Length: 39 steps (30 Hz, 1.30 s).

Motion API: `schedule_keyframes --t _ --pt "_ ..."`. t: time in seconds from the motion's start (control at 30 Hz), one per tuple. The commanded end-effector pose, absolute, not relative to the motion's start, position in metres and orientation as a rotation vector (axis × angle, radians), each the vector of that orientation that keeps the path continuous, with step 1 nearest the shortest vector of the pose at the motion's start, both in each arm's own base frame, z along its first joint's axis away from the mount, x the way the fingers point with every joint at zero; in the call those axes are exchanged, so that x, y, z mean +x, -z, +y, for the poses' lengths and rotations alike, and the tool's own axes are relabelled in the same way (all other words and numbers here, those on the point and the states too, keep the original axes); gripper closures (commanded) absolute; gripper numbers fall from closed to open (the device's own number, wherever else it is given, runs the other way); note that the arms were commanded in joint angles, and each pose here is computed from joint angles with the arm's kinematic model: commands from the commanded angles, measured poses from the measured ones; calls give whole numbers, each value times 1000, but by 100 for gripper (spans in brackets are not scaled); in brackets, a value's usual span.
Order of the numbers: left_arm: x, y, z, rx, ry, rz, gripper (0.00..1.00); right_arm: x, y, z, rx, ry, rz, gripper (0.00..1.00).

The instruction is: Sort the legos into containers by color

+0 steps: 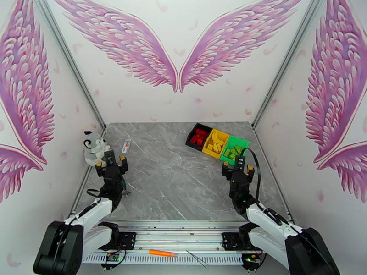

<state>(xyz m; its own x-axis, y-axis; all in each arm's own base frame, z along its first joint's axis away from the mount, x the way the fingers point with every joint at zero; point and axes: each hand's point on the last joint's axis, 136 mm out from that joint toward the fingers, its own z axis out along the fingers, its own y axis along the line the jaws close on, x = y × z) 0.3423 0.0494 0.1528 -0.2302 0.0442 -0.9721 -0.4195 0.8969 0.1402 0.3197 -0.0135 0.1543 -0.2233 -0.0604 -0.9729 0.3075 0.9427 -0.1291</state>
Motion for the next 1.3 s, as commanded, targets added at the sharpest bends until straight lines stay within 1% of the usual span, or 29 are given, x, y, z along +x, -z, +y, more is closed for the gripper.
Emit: schedule_keyframes --t 0.0,0.1,0.23,0.33,0.37,0.43,0.5,0.63,1.27 --pt "359 -158 37 -256 -368 1674 1 332 -166 -9 177 246 1691 1" --pt "361 -143 37 -256 -369 1642 1 347 -159 2 94 241 1685 1" --pt "363 -132 27 -186 -307 1670 1 360 -147 10 78 187 1643 1" --pt "364 -133 15 -119 -309 1619 1 372 -124 26 -13 148 1680 1" --pt "364 -131 15 -119 -302 1638 1 377 -124 28 -36 163 1663 0" --pt "372 -129 18 -126 -302 1666 1 383 -117 24 -6 189 1748 1" --pt "380 -125 24 -152 -299 1717 1 399 -113 11 62 180 1810 0" --pt "390 -119 44 -252 -291 1779 1 398 -112 6 85 168 1816 1" --pt "390 -120 42 -239 -294 1775 1 399 -112 7 76 152 1824 1"
